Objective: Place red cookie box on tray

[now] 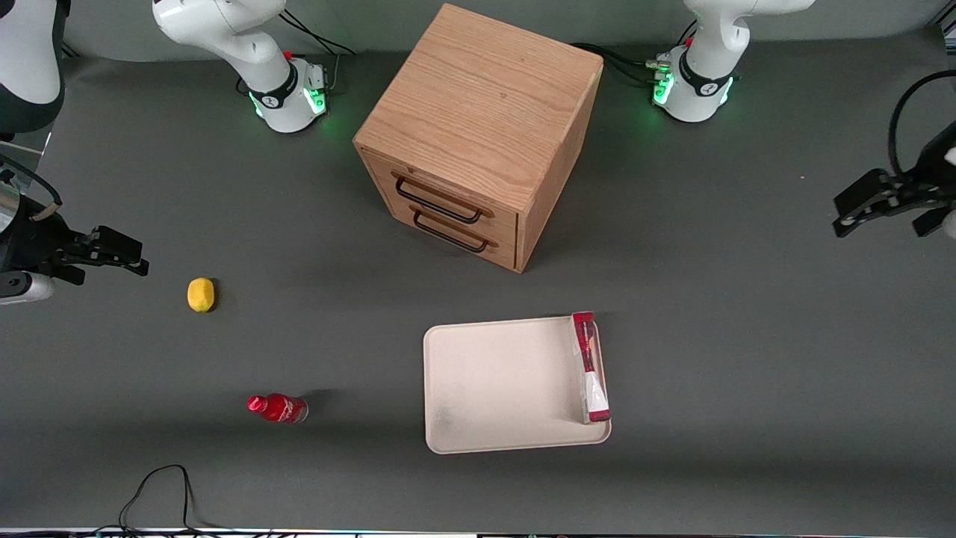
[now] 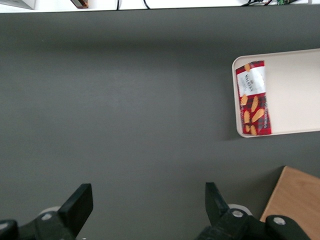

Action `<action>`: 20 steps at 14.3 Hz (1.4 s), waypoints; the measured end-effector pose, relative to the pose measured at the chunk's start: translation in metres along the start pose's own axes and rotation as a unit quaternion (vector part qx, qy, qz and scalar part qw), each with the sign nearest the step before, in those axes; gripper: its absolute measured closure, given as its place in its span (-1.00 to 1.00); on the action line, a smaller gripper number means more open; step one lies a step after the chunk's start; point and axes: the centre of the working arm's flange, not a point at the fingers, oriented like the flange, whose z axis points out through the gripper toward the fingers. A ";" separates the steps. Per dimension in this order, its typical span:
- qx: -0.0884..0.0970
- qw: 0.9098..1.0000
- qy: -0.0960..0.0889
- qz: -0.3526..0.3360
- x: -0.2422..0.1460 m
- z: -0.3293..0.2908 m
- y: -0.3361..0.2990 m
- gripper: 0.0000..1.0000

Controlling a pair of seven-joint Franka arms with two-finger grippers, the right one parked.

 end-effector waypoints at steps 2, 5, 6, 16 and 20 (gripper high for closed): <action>0.002 1.000 0.013 0.003 -0.001 0.008 -0.006 -1.00; 0.003 1.000 0.013 0.005 -0.002 0.021 -0.006 -1.00; 0.003 1.000 0.011 0.005 -0.002 0.022 -0.006 -1.00; 0.003 1.000 0.003 -0.017 -0.008 0.019 -0.005 -1.00; 0.003 1.000 0.000 -0.020 -0.009 0.019 -0.006 -1.00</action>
